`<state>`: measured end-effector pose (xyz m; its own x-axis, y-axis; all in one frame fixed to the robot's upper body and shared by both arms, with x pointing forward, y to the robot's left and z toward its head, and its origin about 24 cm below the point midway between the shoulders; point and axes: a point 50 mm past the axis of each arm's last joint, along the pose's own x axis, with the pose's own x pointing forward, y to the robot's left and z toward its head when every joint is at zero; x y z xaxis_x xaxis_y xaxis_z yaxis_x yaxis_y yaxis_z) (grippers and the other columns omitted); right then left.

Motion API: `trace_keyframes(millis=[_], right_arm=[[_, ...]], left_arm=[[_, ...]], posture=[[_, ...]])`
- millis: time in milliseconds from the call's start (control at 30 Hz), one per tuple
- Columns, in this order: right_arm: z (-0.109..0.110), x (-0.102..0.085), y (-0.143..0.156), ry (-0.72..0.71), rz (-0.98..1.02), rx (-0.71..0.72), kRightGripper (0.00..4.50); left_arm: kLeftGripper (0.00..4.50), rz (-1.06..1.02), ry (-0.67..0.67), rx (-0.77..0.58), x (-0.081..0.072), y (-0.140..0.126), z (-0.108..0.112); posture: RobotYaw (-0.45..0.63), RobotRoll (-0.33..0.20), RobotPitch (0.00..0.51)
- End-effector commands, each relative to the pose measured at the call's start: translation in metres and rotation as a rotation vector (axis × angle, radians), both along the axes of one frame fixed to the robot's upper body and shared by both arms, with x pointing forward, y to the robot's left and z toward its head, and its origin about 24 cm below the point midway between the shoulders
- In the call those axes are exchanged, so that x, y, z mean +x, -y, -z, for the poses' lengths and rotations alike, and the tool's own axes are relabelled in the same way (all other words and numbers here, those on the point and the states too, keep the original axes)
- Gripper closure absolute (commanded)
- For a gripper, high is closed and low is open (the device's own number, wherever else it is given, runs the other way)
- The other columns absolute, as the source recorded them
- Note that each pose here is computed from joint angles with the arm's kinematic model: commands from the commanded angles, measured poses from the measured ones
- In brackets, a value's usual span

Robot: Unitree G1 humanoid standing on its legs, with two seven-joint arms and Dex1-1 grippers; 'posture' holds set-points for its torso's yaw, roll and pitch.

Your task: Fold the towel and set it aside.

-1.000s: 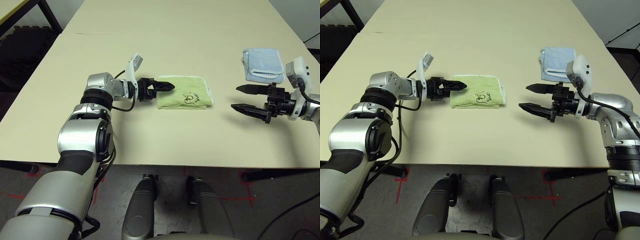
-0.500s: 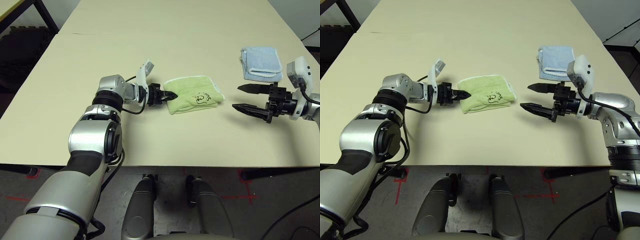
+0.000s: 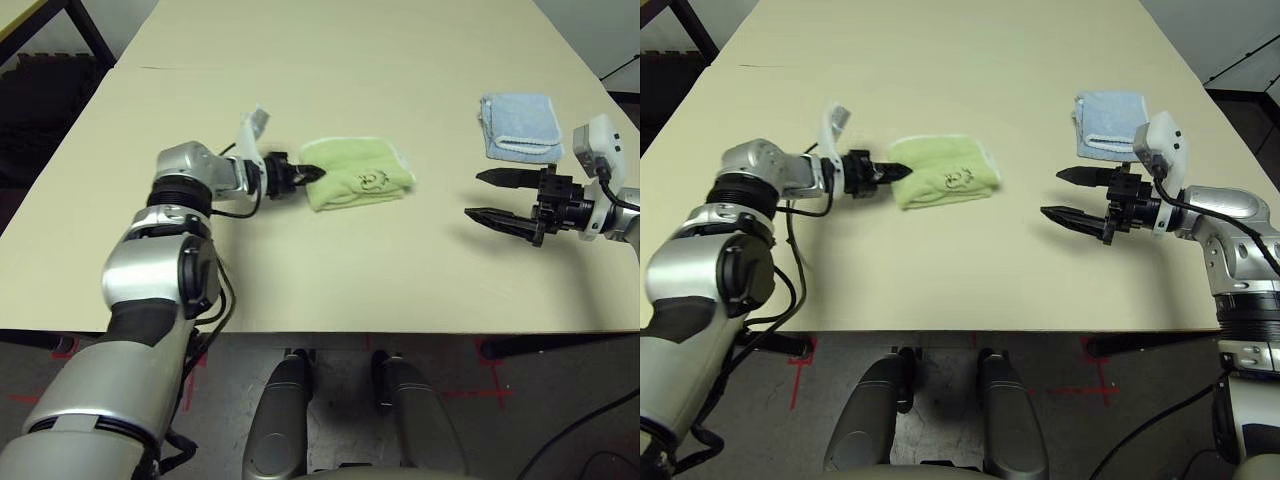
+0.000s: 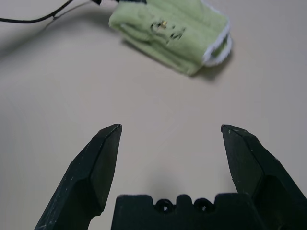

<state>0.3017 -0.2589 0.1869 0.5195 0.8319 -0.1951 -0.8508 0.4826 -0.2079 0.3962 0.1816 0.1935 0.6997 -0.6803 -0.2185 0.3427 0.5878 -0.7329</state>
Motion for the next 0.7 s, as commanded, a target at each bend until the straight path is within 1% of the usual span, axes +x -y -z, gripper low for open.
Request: trace_keyframes(millis=[33, 167, 267, 433, 567, 700], right_arm=[[0.0, 0.002, 0.0, 0.002, -0.002, -0.004, 0.0], [-0.002, 0.005, -0.002, 0.012, -0.003, 0.001, 0.0], [-0.004, 0.006, -0.004, 0.019, -0.008, 0.004, 0.0], [-0.007, 0.006, -0.005, 0.026, -0.012, 0.007, 0.0], [-0.007, 0.006, -0.005, 0.028, -0.01, 0.006, 0.0], [-0.006, 0.006, -0.005, 0.026, -0.012, 0.005, 0.0]], left_arm=[[4.49, -0.176, 0.03, -0.061, 0.004, -0.021, 0.0], [4.49, -0.412, 0.06, -0.129, 0.01, -0.042, 0.0], [4.49, -0.62, 0.049, -0.153, 0.011, -0.062, 0.01], [4.49, -0.749, 0.04, -0.123, 0.007, -0.077, 0.022], [4.49, -0.879, 0.036, -0.113, 0.001, -0.097, 0.03], [4.49, -0.972, 0.06, -0.125, -0.004, -0.109, 0.03]], posture=[[0.07, 0.0, 0.194], [0.07, 0.0, 0.196], [0.07, 0.0, 0.196], [0.06, 0.0, 0.198], [0.07, 0.0, 0.2], [0.07, 0.0, 0.201]])
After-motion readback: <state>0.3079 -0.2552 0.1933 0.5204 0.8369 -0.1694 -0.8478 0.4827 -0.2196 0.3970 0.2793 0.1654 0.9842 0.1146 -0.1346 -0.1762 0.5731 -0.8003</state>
